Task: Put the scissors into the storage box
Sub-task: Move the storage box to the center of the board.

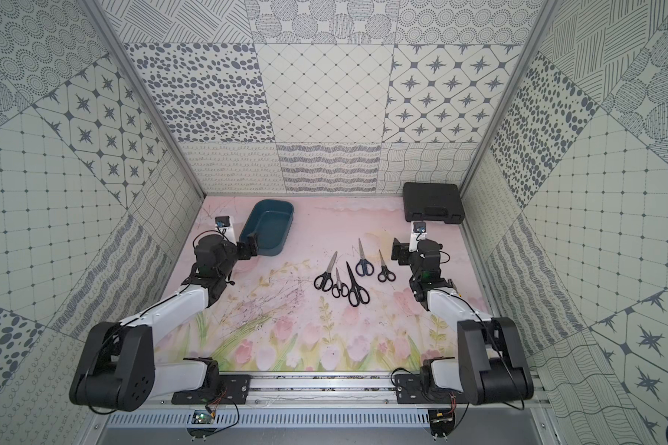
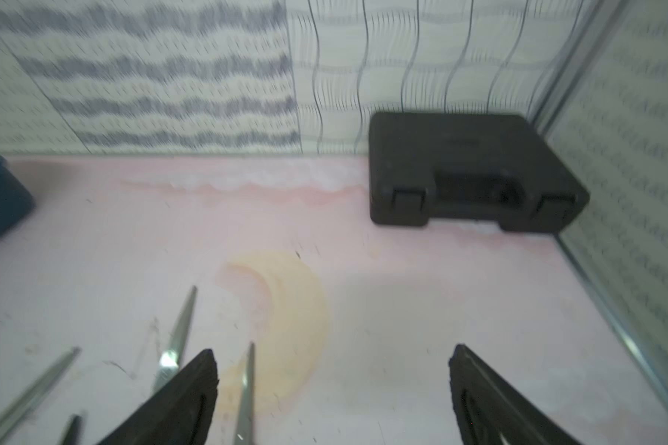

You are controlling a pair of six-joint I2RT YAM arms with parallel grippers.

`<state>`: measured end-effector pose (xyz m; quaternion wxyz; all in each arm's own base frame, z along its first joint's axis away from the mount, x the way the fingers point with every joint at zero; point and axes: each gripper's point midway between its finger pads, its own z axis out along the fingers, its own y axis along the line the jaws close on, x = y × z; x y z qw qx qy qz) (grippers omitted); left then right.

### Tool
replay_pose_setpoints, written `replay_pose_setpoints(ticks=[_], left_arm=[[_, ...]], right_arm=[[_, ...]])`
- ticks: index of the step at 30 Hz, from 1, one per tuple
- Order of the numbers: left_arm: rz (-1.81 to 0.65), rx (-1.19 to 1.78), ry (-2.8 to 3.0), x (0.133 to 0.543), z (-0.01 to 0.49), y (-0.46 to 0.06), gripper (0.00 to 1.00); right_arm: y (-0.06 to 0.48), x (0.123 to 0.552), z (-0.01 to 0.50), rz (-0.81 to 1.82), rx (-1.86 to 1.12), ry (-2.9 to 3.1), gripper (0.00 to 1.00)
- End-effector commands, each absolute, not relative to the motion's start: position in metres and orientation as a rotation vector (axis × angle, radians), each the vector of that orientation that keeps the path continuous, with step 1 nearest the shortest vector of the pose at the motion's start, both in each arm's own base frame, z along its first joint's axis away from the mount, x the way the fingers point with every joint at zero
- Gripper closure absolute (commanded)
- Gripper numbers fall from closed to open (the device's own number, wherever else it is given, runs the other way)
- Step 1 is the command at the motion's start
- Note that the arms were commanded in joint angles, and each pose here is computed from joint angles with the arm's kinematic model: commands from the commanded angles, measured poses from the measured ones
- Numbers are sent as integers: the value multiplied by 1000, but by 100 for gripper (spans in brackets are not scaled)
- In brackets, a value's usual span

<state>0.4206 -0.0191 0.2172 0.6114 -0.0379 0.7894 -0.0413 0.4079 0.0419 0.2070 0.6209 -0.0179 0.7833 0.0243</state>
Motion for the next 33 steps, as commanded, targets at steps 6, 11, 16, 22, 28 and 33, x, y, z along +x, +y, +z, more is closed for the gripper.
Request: replay_pose_setpoints(ticks=[6, 11, 16, 22, 28, 33], left_arm=[[-202, -264, 2721, 458, 182, -27, 23], [-157, -225, 2832, 495, 160, -25, 22], [-57, -245, 2846, 518, 140, -7, 19], [-36, -206, 2939, 522, 96, 4, 18], [-26, -212, 3041, 514, 50, 9, 30], [-32, -226, 3071, 510, 37, 9, 63]], right_arm=[[197, 397, 231, 196, -355, 2038, 5], [240, 393, 226, 359, -376, 2033, 4], [245, 396, 229, 364, -382, 2030, 3], [237, 393, 237, 325, -383, 2020, 3], [228, 388, 244, 290, -378, 1992, 4], [221, 385, 238, 259, -375, 2004, 4]])
